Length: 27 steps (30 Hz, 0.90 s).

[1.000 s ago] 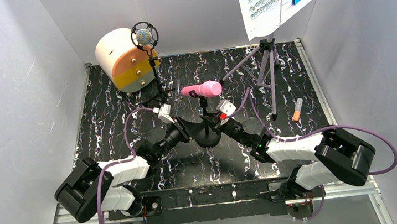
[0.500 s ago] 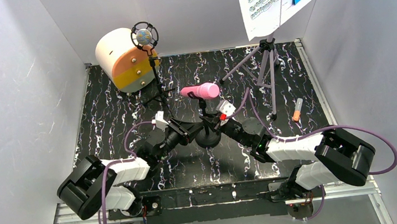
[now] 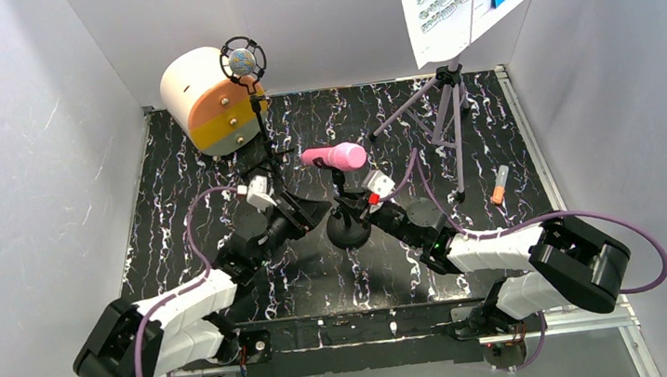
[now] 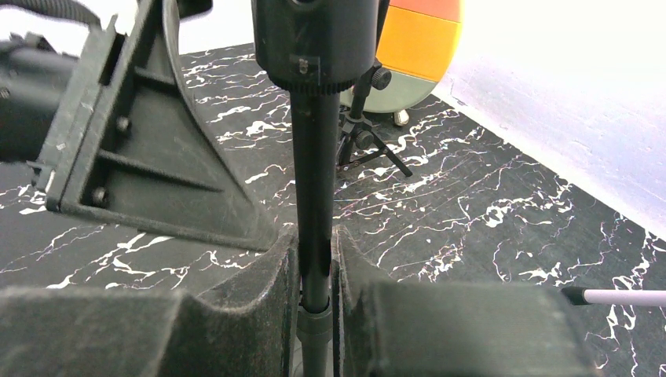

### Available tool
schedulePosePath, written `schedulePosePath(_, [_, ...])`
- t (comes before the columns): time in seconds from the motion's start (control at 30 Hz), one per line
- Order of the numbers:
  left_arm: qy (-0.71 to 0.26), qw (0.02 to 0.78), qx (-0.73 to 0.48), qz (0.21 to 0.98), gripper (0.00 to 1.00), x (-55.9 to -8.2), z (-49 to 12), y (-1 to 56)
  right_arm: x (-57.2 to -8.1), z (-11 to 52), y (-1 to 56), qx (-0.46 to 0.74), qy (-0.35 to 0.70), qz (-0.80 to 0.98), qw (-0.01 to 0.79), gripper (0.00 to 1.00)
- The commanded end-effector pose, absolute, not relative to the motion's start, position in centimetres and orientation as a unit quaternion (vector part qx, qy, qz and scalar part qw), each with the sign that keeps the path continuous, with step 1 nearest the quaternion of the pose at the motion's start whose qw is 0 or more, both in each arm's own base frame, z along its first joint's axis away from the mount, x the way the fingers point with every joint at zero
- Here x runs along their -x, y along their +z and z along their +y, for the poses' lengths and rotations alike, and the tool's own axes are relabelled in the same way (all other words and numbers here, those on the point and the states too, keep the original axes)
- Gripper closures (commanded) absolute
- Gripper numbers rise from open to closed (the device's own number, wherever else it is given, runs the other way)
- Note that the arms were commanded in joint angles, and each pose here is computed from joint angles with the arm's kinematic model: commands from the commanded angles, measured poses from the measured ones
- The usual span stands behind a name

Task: Pack up the instrument practice props
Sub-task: Unscrew the knob on the microphone stand.

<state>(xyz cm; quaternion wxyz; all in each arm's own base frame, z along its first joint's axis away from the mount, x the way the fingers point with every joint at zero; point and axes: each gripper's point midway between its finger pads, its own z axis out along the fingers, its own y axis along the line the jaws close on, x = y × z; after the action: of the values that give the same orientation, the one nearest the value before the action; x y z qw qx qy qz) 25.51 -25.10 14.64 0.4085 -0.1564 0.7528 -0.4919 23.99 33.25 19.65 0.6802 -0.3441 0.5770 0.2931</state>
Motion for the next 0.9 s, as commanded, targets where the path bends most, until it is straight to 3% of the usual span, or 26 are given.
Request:
schedulePosePath(0.0, [-0.380,0.496,-0.009,0.781,0.34,-26.4,-24.0,16.3,-21.8,33.0,11.7,0.418,0.273,0.645,0.579,0.99])
schedulePosePath(0.3, [-0.292,0.546,-0.287,0.730,0.31,-24.8,-24.3,18.5,-21.8,33.1,11.7,0.419,0.275,0.644,0.578,0.99])
schedulePosePath(0.6, [-0.159,0.625,-0.494,0.583,0.28,-23.9,-23.7,19.2,-21.9,33.0,11.7,0.419,0.273,0.645,0.578,0.99])
schedulePosePath(0.87, [-0.029,0.640,-0.615,0.460,0.28,-22.8,-25.3,19.3,-21.8,33.1,11.6,0.420,0.274,0.645,0.577,0.99])
